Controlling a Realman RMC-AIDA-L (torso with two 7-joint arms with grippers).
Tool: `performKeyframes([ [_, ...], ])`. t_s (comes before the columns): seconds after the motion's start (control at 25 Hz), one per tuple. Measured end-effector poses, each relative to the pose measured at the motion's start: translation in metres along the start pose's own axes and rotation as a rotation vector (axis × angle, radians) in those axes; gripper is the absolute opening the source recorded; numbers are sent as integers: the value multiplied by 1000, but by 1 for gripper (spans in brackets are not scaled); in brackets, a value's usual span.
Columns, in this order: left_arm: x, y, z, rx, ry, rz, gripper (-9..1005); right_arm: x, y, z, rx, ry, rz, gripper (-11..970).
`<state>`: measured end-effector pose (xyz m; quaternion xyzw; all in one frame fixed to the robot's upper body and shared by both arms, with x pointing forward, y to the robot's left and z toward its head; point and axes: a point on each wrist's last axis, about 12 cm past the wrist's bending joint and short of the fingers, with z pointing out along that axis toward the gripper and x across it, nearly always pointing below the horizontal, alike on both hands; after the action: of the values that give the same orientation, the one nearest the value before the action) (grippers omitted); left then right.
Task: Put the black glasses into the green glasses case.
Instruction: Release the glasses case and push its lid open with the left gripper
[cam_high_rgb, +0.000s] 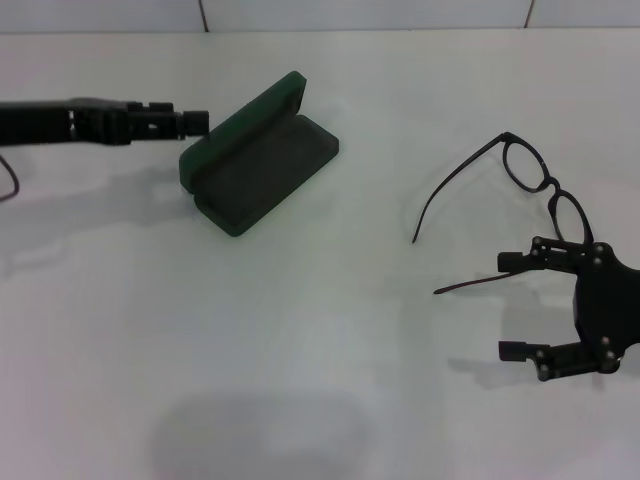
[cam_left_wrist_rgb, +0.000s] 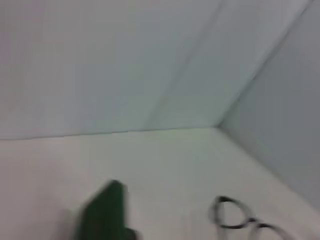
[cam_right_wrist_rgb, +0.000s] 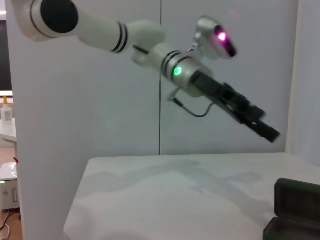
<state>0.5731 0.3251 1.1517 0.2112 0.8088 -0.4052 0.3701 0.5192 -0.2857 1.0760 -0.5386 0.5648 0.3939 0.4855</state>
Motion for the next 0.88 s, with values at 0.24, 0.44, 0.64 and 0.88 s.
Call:
performKeyframes([
  [0.24,-20,1,17,-224,85,89,857,-1,-1,2,-6,-1,-4,884],
  [0.44,-37,-5,49,-324,251,174,857,-2,-2,1,-7,0,-6,883],
  [0.64,-48,-14,75,-339,333,265,856,-4,-5,5,-18,1,-16,883],
  [0.88,-44,-13,94,-357,390,307,856,-5,-5,9,-37,5,-22,883],
])
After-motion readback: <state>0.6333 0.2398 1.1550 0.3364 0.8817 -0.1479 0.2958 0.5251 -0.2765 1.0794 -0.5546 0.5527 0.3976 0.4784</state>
